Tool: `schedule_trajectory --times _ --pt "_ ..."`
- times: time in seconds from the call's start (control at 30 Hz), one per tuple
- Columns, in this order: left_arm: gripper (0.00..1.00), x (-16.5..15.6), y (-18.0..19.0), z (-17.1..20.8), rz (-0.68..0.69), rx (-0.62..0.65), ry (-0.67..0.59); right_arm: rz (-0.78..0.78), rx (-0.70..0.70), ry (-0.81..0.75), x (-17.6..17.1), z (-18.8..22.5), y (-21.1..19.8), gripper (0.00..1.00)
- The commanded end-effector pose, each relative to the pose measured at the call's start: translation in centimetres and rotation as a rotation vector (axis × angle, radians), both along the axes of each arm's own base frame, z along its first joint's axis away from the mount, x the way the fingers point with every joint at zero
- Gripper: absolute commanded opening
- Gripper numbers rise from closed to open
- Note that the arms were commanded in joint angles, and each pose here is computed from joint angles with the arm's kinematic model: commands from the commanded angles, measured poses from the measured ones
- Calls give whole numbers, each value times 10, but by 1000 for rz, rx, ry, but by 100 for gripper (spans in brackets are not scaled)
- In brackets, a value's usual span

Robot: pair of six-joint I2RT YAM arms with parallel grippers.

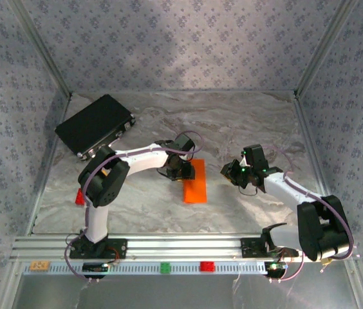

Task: Fold a paper plane with a square sheet of paper (pick it up from the middle)
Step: Hold the square sheet of paper at the center of the table.

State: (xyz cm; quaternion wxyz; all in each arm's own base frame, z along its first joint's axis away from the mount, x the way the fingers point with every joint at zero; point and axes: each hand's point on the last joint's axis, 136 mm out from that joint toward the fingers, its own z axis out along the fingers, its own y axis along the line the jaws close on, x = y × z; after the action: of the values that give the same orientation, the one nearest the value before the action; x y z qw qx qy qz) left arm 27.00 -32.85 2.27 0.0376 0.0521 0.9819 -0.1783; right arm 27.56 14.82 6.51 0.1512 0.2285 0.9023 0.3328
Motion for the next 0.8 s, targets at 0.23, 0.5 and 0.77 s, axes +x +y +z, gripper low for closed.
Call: schedule_trajectory --times 0.23,0.5,0.77 --pt "45 6 29 -12 11 156 -45 18 2 2 -1 0 3 24" --pt "38 6 30 -15 18 161 -44 19 2 4 -2 -1 3 24" --pt "37 5 30 -18 11 164 -37 21 2 1 -2 0 4 24"
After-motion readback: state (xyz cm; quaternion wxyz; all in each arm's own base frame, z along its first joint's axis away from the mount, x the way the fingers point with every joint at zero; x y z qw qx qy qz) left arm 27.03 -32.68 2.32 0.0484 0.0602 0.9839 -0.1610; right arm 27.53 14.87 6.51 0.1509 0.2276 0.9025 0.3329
